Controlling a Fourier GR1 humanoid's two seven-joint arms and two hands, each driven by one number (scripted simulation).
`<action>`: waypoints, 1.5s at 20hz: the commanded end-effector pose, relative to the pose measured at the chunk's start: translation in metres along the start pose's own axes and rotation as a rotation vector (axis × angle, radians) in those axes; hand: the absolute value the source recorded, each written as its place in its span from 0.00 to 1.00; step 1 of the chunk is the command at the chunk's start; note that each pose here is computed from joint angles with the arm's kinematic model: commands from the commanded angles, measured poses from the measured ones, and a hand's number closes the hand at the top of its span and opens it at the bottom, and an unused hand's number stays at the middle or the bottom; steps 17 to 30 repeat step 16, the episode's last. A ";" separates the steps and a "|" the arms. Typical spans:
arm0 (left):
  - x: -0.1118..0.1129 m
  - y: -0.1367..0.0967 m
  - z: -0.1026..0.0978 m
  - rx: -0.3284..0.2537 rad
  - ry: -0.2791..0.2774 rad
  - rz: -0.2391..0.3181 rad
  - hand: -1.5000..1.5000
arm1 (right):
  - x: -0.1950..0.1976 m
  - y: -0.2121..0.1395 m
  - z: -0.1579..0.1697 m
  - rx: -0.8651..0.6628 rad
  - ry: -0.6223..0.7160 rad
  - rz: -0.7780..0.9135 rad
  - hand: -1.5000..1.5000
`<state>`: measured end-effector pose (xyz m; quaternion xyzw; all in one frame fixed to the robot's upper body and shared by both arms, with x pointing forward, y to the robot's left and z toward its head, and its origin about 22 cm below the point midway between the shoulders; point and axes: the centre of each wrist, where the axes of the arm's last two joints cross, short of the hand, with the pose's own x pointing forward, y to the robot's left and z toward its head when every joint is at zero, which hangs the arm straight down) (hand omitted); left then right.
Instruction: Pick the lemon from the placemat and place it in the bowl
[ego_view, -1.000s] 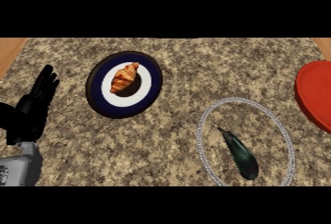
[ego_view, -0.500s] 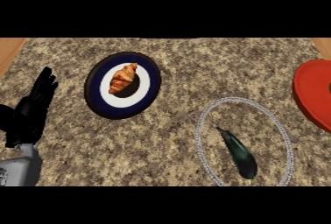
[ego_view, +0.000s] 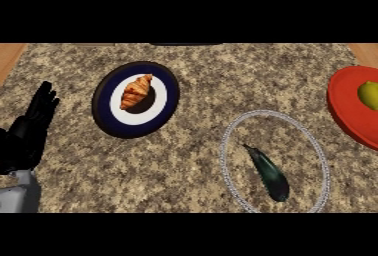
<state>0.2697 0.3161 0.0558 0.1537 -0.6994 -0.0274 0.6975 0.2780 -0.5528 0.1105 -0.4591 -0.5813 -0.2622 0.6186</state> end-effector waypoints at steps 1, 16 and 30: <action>0.001 -0.004 -0.011 0.010 0.005 -0.006 0.50 | -0.011 -0.056 -0.001 0.013 0.016 -0.030 0.00; -0.005 -0.002 -0.007 0.003 -0.006 0.008 0.50 | -0.062 -0.188 0.064 0.088 -0.077 -0.234 0.00; -0.005 -0.002 -0.007 0.003 -0.006 0.008 0.50 | -0.062 -0.188 0.064 0.088 -0.077 -0.234 0.00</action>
